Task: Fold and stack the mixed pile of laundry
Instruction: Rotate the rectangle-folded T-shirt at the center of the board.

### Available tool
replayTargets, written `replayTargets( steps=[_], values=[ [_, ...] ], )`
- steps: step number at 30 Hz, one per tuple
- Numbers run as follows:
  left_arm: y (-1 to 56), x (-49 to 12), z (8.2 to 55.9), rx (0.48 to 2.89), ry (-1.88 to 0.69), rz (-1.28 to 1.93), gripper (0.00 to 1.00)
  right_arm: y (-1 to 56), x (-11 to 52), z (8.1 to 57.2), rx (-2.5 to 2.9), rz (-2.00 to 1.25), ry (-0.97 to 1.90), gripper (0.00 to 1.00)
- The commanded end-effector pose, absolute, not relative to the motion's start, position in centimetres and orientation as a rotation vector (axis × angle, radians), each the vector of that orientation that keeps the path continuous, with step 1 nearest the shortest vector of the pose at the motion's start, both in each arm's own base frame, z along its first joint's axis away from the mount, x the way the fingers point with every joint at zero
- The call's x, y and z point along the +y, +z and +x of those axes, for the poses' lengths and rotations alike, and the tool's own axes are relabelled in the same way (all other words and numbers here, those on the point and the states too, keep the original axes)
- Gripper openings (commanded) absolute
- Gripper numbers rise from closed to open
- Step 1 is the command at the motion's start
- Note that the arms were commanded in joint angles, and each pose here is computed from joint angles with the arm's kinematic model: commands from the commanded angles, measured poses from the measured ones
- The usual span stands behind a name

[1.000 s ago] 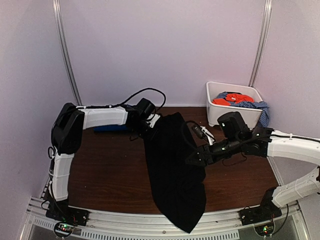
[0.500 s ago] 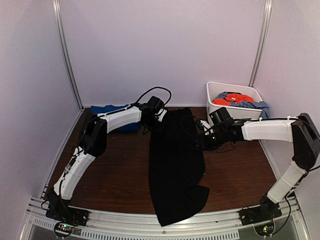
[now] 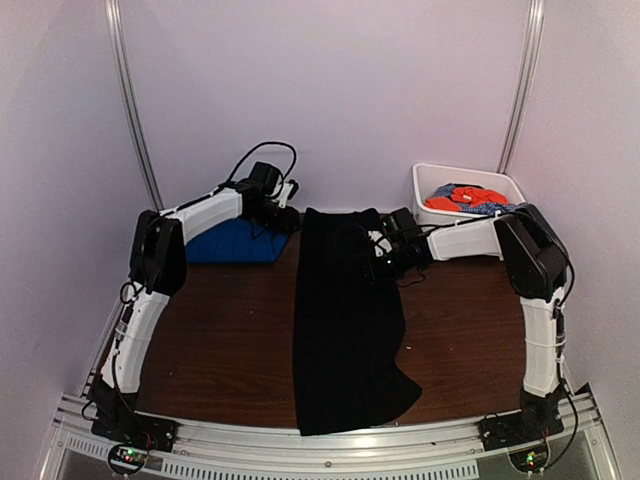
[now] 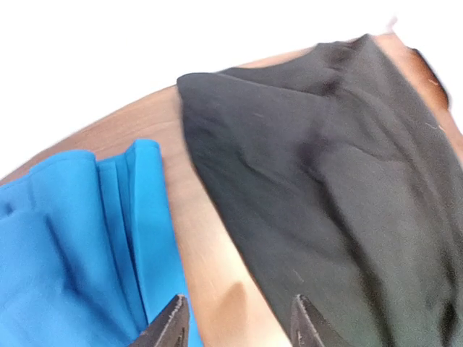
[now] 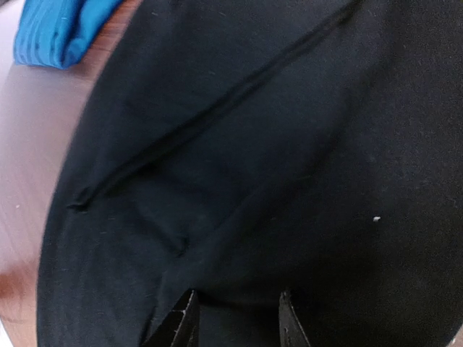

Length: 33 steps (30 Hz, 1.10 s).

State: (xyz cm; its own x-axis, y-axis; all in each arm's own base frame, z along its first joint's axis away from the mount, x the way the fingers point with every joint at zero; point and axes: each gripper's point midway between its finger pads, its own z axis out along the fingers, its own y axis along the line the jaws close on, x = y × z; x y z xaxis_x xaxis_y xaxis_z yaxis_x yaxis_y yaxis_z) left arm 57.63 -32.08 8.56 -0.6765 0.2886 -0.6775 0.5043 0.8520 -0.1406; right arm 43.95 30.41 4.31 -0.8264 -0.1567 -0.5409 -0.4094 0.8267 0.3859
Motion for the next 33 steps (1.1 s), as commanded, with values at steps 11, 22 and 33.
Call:
replayTargets(
  steps=[11, 22, 33],
  values=[
    [4.1, -38.5, 41.9, 2.434, -0.526, 0.803, 0.40, 7.0, 29.2, 44.8, 2.436, -0.372, 0.784, 0.43],
    [-1.3, -34.1, 46.5, 2.592, -0.305, 0.624, 0.30, 0.9, 27.3, 45.5, 2.584, -0.326, 0.653, 0.41],
    [9.2, -34.6, 51.6, 2.355, -0.400, 0.645, 0.45, 10.6, 28.1, 46.8, 2.388, -0.331, 0.833, 0.50]
  ],
)
